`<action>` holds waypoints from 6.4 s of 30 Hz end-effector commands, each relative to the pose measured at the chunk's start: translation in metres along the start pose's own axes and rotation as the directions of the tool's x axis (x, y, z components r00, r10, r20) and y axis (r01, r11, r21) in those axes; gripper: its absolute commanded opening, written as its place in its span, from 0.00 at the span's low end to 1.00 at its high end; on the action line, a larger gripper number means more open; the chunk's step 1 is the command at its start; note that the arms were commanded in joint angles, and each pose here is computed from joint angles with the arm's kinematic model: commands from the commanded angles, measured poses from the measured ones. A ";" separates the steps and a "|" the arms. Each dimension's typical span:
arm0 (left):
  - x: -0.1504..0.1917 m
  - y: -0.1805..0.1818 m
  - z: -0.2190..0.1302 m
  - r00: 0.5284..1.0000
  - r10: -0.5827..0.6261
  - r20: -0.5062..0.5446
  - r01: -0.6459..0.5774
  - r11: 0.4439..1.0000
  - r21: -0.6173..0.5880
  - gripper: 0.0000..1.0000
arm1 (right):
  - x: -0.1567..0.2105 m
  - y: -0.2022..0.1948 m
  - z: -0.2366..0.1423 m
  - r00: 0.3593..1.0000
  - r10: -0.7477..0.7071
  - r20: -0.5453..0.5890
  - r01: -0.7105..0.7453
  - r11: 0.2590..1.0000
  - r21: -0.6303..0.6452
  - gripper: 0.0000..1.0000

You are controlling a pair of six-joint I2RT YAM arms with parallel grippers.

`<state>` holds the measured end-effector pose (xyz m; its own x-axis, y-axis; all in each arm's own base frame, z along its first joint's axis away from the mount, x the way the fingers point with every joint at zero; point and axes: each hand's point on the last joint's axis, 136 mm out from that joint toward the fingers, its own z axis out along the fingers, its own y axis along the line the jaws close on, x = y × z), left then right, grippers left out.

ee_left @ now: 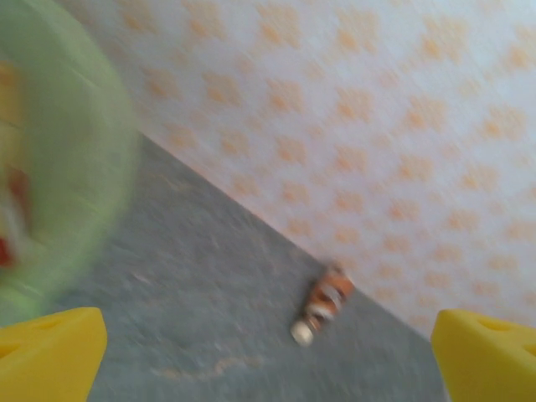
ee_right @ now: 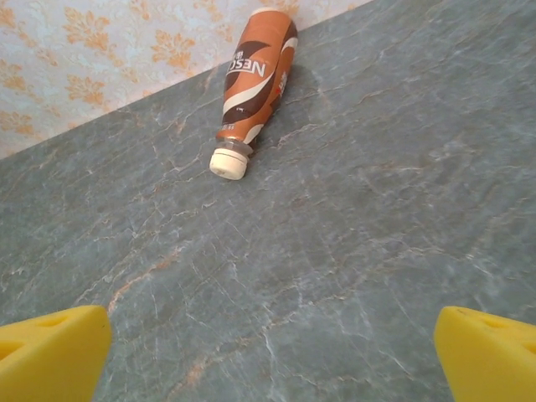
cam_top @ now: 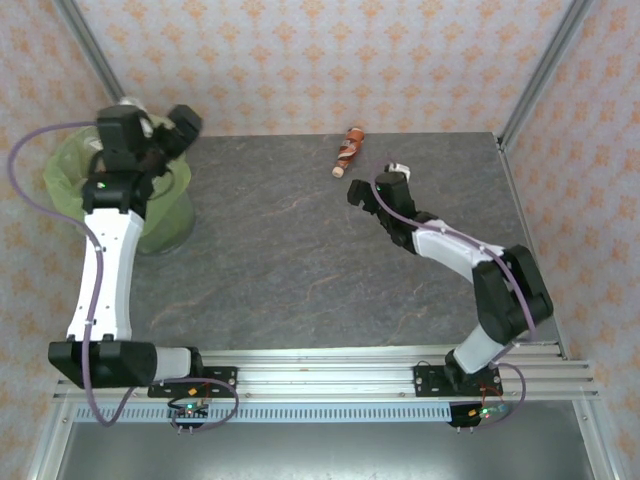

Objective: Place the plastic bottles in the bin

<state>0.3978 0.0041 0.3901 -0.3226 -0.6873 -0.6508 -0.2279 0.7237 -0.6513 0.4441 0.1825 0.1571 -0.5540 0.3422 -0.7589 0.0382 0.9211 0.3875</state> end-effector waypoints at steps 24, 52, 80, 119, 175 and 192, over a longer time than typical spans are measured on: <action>0.101 0.017 0.043 0.982 0.038 -0.186 -0.043 0.999 -0.023 1.00 | -0.001 0.028 0.187 0.992 0.017 -0.128 0.019 0.962 0.273 0.74; 0.115 0.039 0.045 0.972 0.078 -0.220 -0.100 0.991 -0.088 1.00 | 0.022 0.012 0.220 0.982 0.113 -0.155 -0.051 0.932 0.359 0.36; 0.115 0.034 0.025 0.975 0.077 -0.210 -0.089 0.995 -0.048 1.00 | -0.066 0.100 0.127 0.958 -0.191 -0.215 0.195 0.981 -0.005 0.00; 0.158 -0.107 0.020 0.932 0.117 -0.344 0.120 0.795 0.595 1.00 | -0.032 0.145 -0.129 0.873 -0.487 -0.023 0.401 0.745 -0.533 0.00; 0.206 -0.135 0.045 0.887 0.243 -0.393 0.016 0.834 0.552 0.47 | 0.023 0.167 -0.161 0.937 -0.346 0.045 0.252 0.582 -0.773 0.19; 0.173 -0.105 0.050 0.916 0.283 -0.285 -0.171 0.917 0.360 0.45 | -0.003 0.121 -0.159 0.937 -0.266 0.227 0.349 0.739 -0.576 0.99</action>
<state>0.4093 -0.2184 0.3136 -0.6787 -0.4022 -0.6145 0.2299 0.6783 -0.6979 0.3041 0.2811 0.2752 -0.4314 0.0542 -0.9005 -0.6985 0.6116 0.3715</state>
